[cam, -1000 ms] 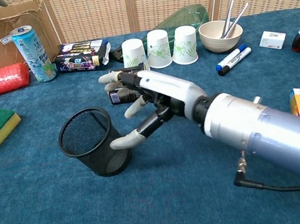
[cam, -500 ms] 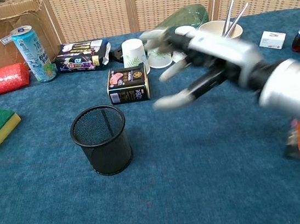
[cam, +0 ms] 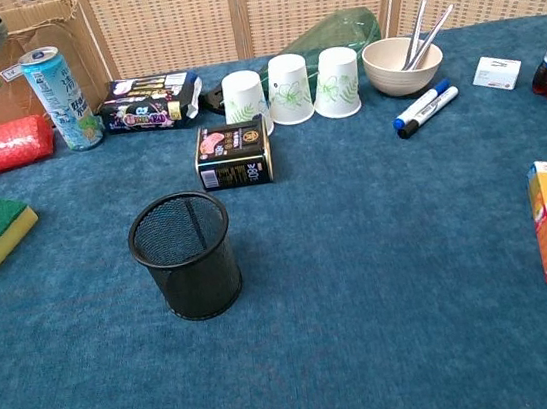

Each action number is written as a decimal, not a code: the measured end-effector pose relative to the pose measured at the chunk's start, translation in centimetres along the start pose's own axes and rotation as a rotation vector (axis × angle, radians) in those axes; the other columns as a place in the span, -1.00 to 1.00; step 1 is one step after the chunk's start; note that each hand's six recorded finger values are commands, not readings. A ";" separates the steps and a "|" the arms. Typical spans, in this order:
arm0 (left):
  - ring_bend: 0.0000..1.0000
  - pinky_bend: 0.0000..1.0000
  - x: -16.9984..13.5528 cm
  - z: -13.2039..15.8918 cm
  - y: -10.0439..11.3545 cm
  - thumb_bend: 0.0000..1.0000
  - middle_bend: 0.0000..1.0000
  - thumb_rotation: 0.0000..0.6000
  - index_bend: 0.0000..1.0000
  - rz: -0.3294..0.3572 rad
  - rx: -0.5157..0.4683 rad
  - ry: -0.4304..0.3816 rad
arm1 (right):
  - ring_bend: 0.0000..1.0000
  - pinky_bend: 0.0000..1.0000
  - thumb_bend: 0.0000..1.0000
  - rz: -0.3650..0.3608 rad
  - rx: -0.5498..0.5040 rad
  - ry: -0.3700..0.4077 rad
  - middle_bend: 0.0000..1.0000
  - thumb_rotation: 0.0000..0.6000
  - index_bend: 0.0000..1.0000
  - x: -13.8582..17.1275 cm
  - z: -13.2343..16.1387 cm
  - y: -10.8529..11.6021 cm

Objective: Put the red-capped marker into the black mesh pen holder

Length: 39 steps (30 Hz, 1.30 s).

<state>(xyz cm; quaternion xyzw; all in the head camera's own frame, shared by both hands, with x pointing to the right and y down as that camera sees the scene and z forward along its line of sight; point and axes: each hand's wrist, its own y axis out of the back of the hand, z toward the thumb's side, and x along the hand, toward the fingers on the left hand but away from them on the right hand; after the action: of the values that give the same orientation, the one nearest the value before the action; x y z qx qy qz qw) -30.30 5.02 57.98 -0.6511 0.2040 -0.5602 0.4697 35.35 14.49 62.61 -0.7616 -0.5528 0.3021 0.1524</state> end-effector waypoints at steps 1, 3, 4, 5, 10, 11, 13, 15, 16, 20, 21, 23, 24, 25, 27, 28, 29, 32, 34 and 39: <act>-1.00 -0.40 0.0 0.1 0.0 -0.17 -1.00 1.00 0.48 0.001 -0.004 -0.003 | -0.75 -0.27 -1.00 -0.014 0.015 -0.014 -0.74 1.00 -0.81 0.6 -0.7 0.7; -1.00 -0.40 0.0 0.6 0.2 -0.17 -1.00 1.00 0.49 0.008 -0.021 -0.013 | -0.75 -0.27 -1.00 -0.048 0.045 -0.052 -0.74 1.00 -0.81 2.4 -2.3 2.4; -1.00 -0.40 0.1 0.8 0.3 -0.17 -1.00 1.00 0.49 0.012 -0.029 -0.018 | -0.75 -0.27 -1.00 -0.063 0.057 -0.069 -0.74 1.00 -0.81 3.2 -3.0 3.0; -1.00 -0.40 0.1 1.0 0.4 -0.17 -1.00 1.00 0.49 0.014 -0.036 -0.021 | -0.76 -0.27 -1.00 -0.077 0.067 -0.085 -0.74 1.00 -0.81 4.1 -3.6 3.7; -1.00 -0.39 0.2 1.9 0.9 -0.17 -1.00 1.00 0.49 0.032 -0.063 -0.041 | -0.75 -0.27 -1.00 -0.139 0.127 -0.140 -0.75 1.00 -0.82 7.9 -5.9 6.3; -1.00 -0.39 0.2 2.0 1.0 -0.17 -1.00 1.00 0.49 0.034 -0.067 -0.043 | -0.75 -0.27 -1.00 -0.145 0.131 -0.145 -0.75 1.00 -0.82 8.3 -6.1 6.5; -1.00 -0.39 0.2 2.2 1.1 -0.17 -1.00 1.00 0.49 0.039 -0.077 -0.048 | -0.75 -0.27 -1.00 -0.151 0.137 -0.153 -0.75 1.00 -0.82 9.0 -6.5 6.8; -1.00 -0.38 0.2 2.5 1.1 -0.17 -1.00 1.00 0.48 0.042 -0.092 -0.054 | -0.76 -0.27 -1.00 -0.155 0.153 -0.158 -0.75 1.00 -0.82 9.5 -6.7 7.2; -1.00 -0.38 0.2 2.7 1.1 -0.17 -1.00 1.00 0.48 0.044 -0.099 -0.056 | -0.76 -0.27 -1.00 -0.155 0.162 -0.160 -0.75 1.00 -0.82 9.6 -6.8 7.3; -1.00 -0.37 0.2 3.5 1.2 -0.17 -1.00 1.00 0.48 0.048 -0.139 -0.073 | -0.76 -0.27 -1.00 -0.168 0.190 -0.163 -0.75 1.00 -0.82 10.1 -7.1 8.2; -1.00 -0.37 0.3 3.9 1.1 -0.17 -1.00 1.00 0.48 0.048 -0.158 -0.079 | -0.76 -0.27 -1.00 -0.169 0.185 -0.163 -0.75 1.00 -0.82 10.1 -7.1 8.3; -1.00 -0.37 0.3 4.4 1.1 -0.17 -1.00 1.00 0.48 0.048 -0.193 -0.091 | -0.76 -0.27 -1.00 -0.170 0.181 -0.163 -0.75 1.00 -0.82 10.2 -7.1 8.4; -1.00 -0.37 0.3 4.8 1.1 -0.17 -1.00 1.00 0.48 0.047 -0.220 -0.099 | -0.76 -0.27 -1.00 -0.169 0.183 -0.163 -0.75 1.00 -0.82 10.3 -7.2 8.4; -1.00 -0.37 0.4 5.1 1.1 -0.17 -1.00 1.00 0.48 0.046 -0.243 -0.106 | -0.76 -0.27 -1.00 -0.168 0.183 -0.163 -0.75 1.00 -0.82 10.3 -7.2 8.4; -1.00 -0.37 0.4 6.0 1.1 -0.17 -1.00 1.00 0.48 0.041 -0.299 -0.126 | -0.76 -0.27 -1.00 -0.166 0.176 -0.161 -0.75 1.00 -0.82 10.3 -7.1 8.3; -1.00 -0.37 0.4 6.4 1.0 -0.17 -1.00 1.00 0.48 0.038 -0.323 -0.137 | -0.76 -0.27 -1.00 -0.166 0.176 -0.161 -0.75 1.00 -0.82 10.3 -7.1 8.3; -1.00 -0.37 0.4 6.9 0.9 -0.17 -1.00 1.00 0.48 0.035 -0.343 -0.148 | -0.76 -0.27 -1.00 -0.165 0.177 -0.162 -0.75 1.00 -0.82 10.4 -7.2 8.3; -1.00 -0.37 0.6 8.3 0.7 -0.17 -1.00 1.00 0.49 0.022 -0.388 -0.179 | -0.76 -0.28 -1.00 -0.162 0.175 -0.169 -0.75 1.00 -0.82 10.4 -7.3 8.2; -1.00 -0.37 0.7 9.6 0.6 -0.17 -1.00 1.00 0.48 0.010 -0.419 -0.207 | -0.76 -0.29 -1.00 -0.161 0.175 -0.174 -0.75 1.00 -0.82 10.4 -7.5 8.1; -1.00 -0.37 1.4 14.2 1.3 -0.17 -1.00 1.00 0.48 -0.011 -0.480 -0.297 | -0.76 -0.30 -1.00 -0.174 0.171 -0.182 -0.75 1.00 -0.82 10.5 -7.7 8.4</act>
<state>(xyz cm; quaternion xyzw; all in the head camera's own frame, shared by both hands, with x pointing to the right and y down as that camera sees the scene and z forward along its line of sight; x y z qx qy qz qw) -16.46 8.77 58.65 -0.8197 0.2563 -0.3970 0.3237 48.62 22.18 60.73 -0.6643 -0.6006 0.4016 0.1916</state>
